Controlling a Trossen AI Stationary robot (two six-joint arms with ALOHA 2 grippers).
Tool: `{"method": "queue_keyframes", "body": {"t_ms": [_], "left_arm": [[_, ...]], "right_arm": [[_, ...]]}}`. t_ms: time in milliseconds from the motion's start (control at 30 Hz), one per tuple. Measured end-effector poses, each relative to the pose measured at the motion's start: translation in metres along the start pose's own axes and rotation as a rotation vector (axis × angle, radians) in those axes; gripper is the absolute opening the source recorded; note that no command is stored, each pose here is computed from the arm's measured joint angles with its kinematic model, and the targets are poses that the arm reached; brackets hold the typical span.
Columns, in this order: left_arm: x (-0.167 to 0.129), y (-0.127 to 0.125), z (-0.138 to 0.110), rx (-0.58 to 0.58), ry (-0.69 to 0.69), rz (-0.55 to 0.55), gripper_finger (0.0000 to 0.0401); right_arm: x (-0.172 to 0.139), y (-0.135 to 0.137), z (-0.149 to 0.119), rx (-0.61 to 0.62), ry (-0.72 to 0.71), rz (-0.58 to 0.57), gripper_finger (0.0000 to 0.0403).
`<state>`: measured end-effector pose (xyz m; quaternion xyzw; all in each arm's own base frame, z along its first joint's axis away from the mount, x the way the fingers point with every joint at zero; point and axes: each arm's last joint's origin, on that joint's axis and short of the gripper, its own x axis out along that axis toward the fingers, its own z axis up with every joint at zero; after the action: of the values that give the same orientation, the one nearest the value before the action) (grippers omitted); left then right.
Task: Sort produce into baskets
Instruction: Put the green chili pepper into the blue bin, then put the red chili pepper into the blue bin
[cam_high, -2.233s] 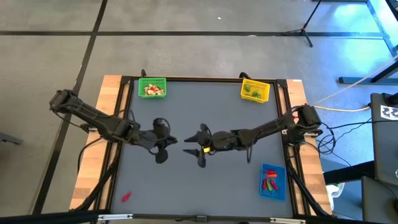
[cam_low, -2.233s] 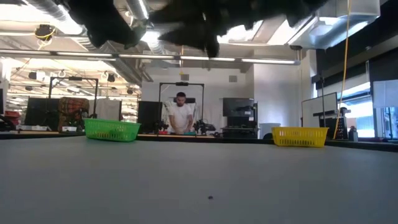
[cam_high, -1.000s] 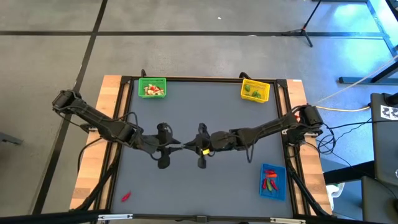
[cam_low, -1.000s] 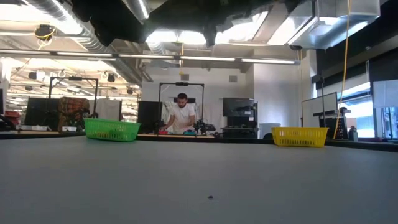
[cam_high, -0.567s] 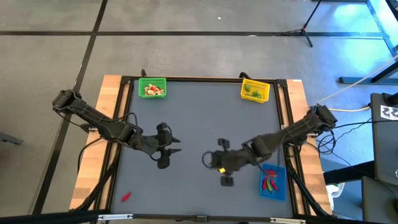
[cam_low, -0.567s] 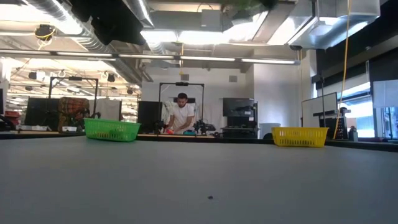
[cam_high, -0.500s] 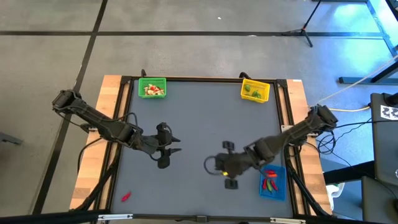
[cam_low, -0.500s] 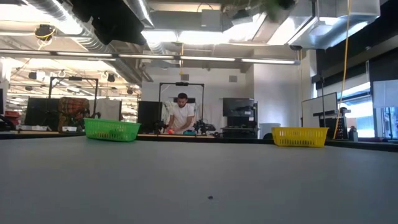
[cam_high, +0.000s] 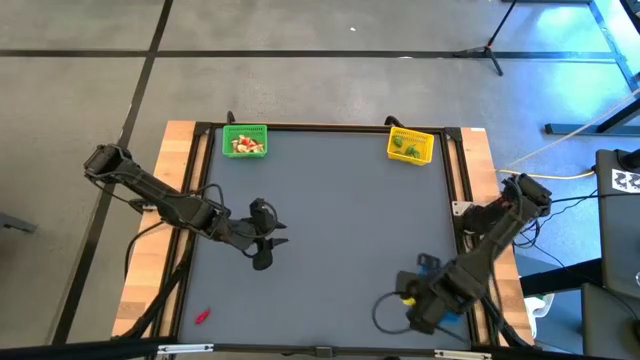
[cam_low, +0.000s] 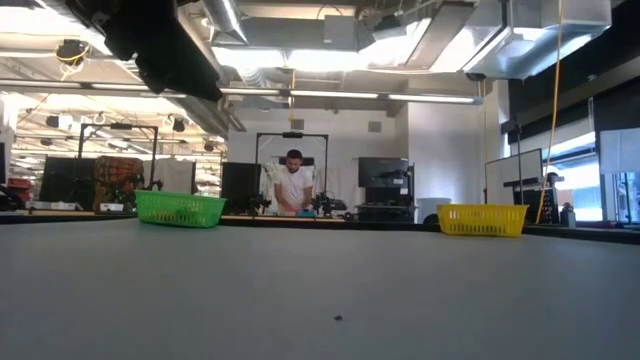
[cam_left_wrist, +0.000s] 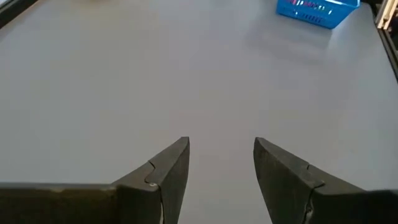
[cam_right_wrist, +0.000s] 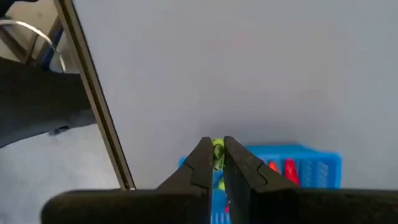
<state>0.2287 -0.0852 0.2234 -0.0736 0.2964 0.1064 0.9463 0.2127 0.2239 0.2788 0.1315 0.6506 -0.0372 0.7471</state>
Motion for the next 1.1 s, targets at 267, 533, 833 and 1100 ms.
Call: {"method": "queue_keyframes", "body": {"t_ms": [267,533,833,1100], "left_arm": [[0.000,0.000,0.000,-0.015,-0.002,0.001,0.0175],[0.000,0.000,0.001,-0.036,-0.004,-0.001,0.0175],[0.000,0.000,0.000,-0.042,-0.001,-0.009,0.0175],[-0.005,-0.013,-0.004,-0.044,0.051,-0.164,0.0175]], "right_arm": [[0.036,-0.008,-0.052,0.120,0.101,-0.183,0.0022],[0.079,-0.029,-0.078,0.213,0.198,-0.249,0.0026],[0.081,-0.034,-0.075,0.198,0.302,-0.249,0.0127],[0.013,-0.007,-0.044,0.033,-0.132,-0.176,0.0174]]}}
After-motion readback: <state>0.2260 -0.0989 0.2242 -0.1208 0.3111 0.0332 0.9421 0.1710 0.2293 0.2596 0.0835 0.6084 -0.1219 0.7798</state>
